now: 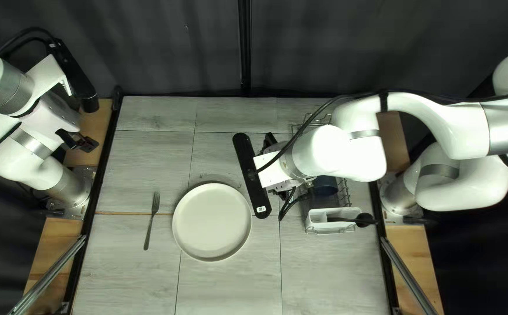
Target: Pick up and place plate onto table. Place down one fork to the left of the plate. Place spoon and knife to the right of the plate. Place cup above the knife and spoon
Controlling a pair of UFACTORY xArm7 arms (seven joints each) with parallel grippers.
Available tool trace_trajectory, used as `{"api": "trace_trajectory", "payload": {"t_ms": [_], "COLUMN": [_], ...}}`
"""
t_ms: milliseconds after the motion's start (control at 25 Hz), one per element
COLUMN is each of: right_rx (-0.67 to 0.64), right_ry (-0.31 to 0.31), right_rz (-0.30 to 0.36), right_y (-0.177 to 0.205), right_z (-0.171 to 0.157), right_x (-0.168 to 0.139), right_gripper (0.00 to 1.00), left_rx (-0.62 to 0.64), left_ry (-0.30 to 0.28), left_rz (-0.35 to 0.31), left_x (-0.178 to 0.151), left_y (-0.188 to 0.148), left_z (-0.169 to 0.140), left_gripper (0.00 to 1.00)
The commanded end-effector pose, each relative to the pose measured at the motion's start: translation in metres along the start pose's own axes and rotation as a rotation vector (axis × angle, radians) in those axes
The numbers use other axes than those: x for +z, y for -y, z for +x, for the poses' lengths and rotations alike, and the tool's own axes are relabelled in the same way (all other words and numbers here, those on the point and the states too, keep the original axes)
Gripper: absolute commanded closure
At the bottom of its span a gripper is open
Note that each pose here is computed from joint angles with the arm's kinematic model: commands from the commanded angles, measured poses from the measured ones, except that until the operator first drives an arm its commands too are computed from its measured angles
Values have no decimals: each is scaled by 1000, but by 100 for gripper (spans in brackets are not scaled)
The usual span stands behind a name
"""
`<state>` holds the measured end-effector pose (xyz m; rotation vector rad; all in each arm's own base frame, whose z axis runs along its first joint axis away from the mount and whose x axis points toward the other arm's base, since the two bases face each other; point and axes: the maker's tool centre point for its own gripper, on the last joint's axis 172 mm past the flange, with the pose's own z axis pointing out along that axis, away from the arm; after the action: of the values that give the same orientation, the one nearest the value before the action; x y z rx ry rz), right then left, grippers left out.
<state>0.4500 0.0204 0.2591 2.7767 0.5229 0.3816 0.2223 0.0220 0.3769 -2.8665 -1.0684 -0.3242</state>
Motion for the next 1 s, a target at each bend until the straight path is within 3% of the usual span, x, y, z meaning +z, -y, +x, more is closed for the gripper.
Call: {"api": "trace_trajectory", "payload": {"t_ms": [40,320,680,1000], "right_rx": [-5,28,32,63], "right_ry": [23,114,262,373], "right_rz": [9,68,115,121], "right_y": [4,33,109,171], "right_z": [-8,-48,-111,-162], "right_x": [0,-24,-73,-80], "right_gripper": [0,0,0,0], "left_rx": [0,0,0,0], "left_ry": [0,0,0,0], "left_rz": [0,0,0,0], "left_x": [0,0,0,0], "left_y": [0,0,0,0], "left_z": [0,0,0,0], "left_gripper": [0,0,0,0]}}
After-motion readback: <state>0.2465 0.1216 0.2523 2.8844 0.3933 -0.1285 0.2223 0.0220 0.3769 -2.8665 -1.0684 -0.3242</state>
